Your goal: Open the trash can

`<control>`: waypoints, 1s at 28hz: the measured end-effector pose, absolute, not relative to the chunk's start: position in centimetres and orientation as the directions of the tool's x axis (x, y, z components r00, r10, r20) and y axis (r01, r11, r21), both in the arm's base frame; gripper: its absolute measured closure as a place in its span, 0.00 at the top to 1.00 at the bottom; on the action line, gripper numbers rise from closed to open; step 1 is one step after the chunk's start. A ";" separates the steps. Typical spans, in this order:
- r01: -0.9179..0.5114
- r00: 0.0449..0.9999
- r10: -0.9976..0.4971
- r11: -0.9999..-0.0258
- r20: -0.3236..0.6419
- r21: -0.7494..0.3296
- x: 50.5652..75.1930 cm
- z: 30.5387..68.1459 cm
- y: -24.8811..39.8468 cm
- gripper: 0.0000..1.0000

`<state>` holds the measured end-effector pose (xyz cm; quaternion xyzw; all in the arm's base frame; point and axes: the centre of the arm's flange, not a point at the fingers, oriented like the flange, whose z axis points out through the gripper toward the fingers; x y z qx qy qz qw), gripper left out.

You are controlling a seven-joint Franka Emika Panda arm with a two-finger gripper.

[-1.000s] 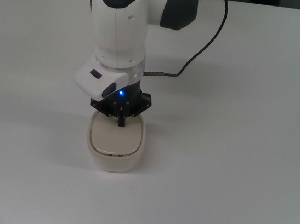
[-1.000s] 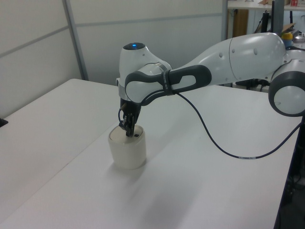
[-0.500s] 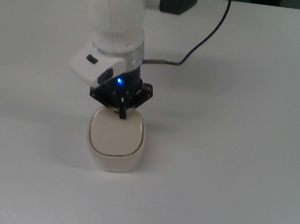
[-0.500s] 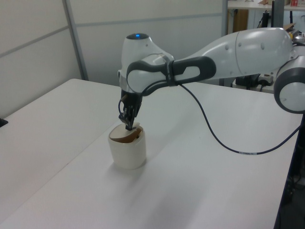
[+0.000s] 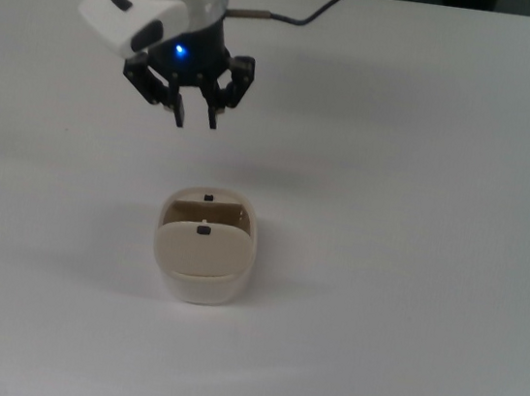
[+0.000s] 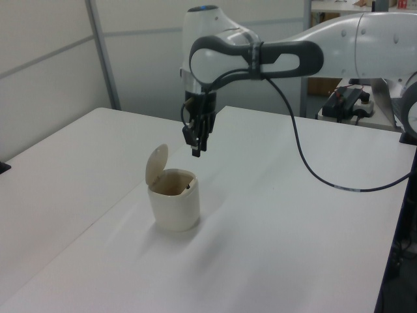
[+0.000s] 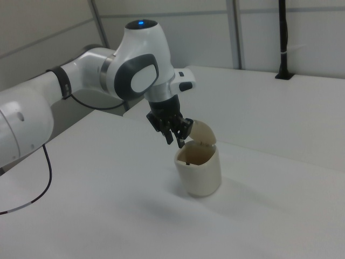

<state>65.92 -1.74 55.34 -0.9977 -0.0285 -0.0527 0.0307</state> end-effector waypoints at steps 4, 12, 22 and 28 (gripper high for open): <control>0.044 0.995 0.038 -0.997 0.087 -0.060 64.8 56.7 -2.9 0.52; 0.038 0.999 0.038 -0.999 0.010 -0.010 62.9 57.7 -4.1 0.86; 0.040 0.999 0.041 -0.999 0.009 0.034 62.5 58.3 -4.5 1.00; 0.041 0.999 0.041 -0.998 0.007 0.053 62.5 58.3 -4.7 1.00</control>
